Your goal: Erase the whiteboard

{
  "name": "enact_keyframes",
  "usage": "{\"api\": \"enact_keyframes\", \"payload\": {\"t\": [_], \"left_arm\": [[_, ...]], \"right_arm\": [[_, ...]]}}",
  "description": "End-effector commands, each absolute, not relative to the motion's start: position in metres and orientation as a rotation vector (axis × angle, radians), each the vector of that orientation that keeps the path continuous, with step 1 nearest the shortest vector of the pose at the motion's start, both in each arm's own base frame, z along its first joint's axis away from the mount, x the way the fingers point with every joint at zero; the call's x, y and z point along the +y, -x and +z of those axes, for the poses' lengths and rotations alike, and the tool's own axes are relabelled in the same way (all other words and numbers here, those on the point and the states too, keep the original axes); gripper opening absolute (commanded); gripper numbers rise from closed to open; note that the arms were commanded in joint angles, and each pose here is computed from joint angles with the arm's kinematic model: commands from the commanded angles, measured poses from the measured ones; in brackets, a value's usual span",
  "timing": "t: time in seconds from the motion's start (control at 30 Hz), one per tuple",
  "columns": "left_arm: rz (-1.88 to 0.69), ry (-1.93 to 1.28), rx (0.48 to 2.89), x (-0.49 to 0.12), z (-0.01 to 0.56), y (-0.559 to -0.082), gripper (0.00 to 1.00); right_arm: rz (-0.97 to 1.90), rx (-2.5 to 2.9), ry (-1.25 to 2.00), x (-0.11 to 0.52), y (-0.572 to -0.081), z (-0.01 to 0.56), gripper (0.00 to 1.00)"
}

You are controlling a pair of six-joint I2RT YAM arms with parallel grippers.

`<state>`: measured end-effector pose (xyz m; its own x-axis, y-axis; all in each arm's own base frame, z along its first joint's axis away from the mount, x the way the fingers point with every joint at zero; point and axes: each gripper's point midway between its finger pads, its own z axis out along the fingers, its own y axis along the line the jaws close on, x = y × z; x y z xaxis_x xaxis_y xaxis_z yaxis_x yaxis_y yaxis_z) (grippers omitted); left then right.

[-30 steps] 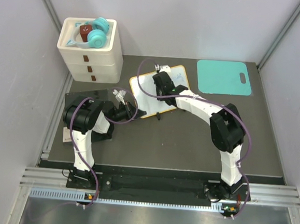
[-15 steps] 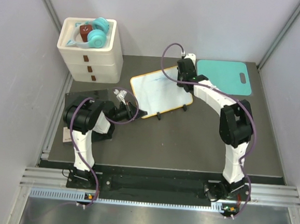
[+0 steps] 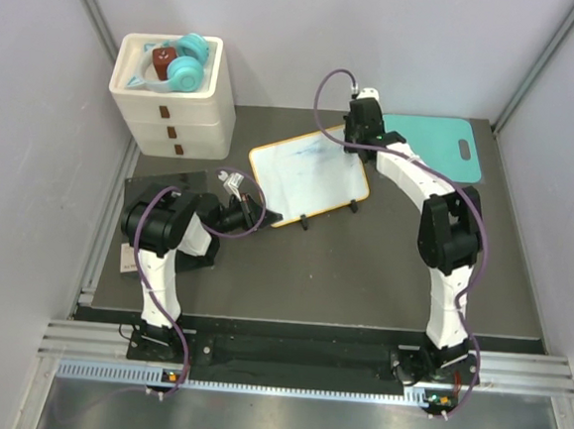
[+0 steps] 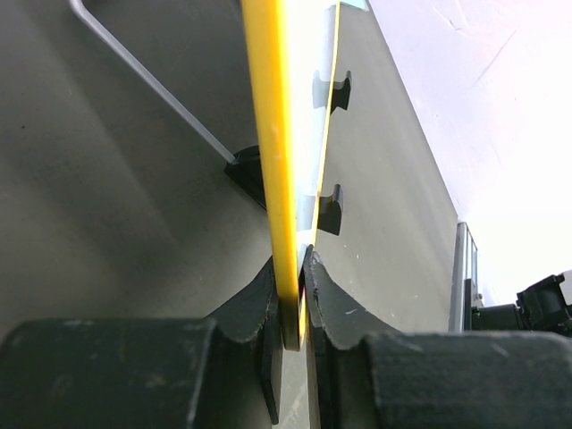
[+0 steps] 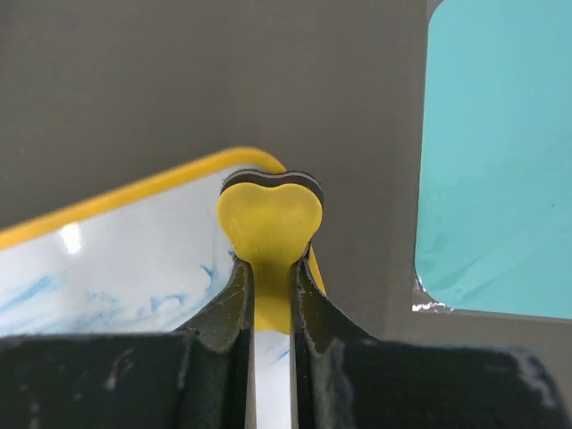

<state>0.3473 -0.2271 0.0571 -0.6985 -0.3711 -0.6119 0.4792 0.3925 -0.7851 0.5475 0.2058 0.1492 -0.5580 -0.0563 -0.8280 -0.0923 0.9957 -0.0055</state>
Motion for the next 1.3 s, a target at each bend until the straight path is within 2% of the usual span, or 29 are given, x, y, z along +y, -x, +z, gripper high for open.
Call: {"api": "enact_keyframes", "payload": {"t": [0.0,0.27,0.4,0.53,0.87,1.27], "left_arm": [[-1.372,-0.202,1.809,-0.23,0.067,-0.346,0.0],[-1.373,-0.202,1.81,-0.23,0.067,-0.346,0.0],[-1.371,-0.203,1.812,-0.231,0.066,-0.346,0.0],[-1.368,-0.205,1.811,-0.23,0.066,-0.346,0.0],[-1.369,-0.209,1.807,-0.231,0.067,-0.345,0.0],[-1.371,-0.211,1.807,-0.231,0.067,-0.346,0.0]], "right_arm": [[0.162,2.326,0.168,0.21,-0.511,0.089,0.0],[0.264,2.447,0.122,0.205,-0.441,0.037,0.0],[0.24,2.453,0.136,0.206,-0.431,0.026,0.0],[0.237,2.408,0.158,0.212,-0.449,0.039,0.0],[0.209,2.189,0.193,0.231,-0.523,0.138,0.0],[0.351,2.077,0.269,0.261,-0.54,0.18,0.0]]}}
